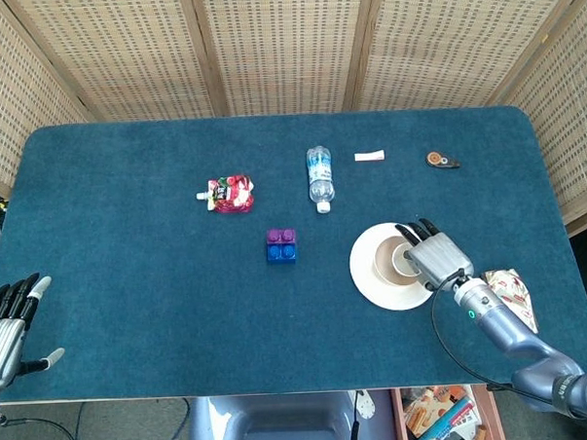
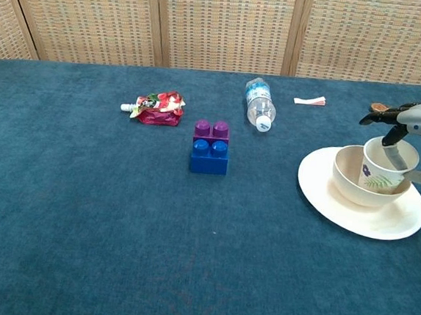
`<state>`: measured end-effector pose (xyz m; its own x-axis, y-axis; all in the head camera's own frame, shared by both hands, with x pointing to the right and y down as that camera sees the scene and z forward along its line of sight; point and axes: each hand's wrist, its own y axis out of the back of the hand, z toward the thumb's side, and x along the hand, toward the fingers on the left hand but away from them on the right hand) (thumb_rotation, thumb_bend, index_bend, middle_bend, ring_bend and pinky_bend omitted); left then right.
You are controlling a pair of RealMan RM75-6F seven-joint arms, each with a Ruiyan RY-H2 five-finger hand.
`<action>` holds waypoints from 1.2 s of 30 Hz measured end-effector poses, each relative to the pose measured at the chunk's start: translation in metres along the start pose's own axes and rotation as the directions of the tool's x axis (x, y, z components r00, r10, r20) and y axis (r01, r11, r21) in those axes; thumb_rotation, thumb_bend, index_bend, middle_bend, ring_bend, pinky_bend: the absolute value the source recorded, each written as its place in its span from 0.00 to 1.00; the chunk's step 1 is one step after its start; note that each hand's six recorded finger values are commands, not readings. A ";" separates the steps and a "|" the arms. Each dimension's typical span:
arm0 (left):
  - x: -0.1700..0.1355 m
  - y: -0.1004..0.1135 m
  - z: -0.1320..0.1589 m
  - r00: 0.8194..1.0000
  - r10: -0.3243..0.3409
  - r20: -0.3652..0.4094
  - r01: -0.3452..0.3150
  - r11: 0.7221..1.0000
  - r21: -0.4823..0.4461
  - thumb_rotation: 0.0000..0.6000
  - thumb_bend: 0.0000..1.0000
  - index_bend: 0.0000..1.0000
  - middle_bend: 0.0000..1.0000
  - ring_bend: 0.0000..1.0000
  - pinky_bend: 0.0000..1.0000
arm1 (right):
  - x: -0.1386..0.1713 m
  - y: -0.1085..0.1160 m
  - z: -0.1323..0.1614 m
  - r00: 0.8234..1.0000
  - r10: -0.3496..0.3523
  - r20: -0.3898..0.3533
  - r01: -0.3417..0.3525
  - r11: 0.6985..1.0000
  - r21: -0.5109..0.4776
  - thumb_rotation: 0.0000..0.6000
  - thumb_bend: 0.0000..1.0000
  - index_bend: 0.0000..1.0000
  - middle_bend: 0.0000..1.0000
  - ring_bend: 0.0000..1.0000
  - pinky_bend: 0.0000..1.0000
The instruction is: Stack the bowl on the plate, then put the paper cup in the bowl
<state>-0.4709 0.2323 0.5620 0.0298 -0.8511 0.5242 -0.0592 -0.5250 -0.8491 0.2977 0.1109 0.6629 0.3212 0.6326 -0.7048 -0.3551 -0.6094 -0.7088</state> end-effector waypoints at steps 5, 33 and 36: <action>0.000 0.000 0.000 1.000 -0.002 -0.001 0.002 1.000 0.000 1.00 0.00 0.00 0.00 0.00 0.00 | 0.001 -0.001 0.000 1.000 0.002 0.000 -0.002 1.000 0.015 1.00 0.45 0.40 0.00 0.00 0.00; -0.004 0.004 0.004 0.999 0.031 0.028 -0.031 1.000 -0.004 1.00 0.00 0.00 0.00 0.00 0.00 | 0.080 0.021 -0.029 0.976 -0.216 0.024 0.217 0.973 -0.078 1.00 0.00 0.01 0.00 0.00 0.00; -0.005 0.005 0.007 0.997 0.059 0.046 -0.059 0.998 0.002 1.00 0.00 0.00 0.00 0.00 0.00 | 0.097 0.019 -0.040 0.957 -0.284 0.059 0.289 0.950 -0.116 1.00 0.00 0.00 0.00 0.00 0.00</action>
<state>-0.4640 0.2340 0.5544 0.0723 -0.8799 0.4696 -0.0592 -0.4738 -0.8786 0.3576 0.1420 0.5799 0.3560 0.8066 -0.4718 -0.1428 -0.4520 -0.8805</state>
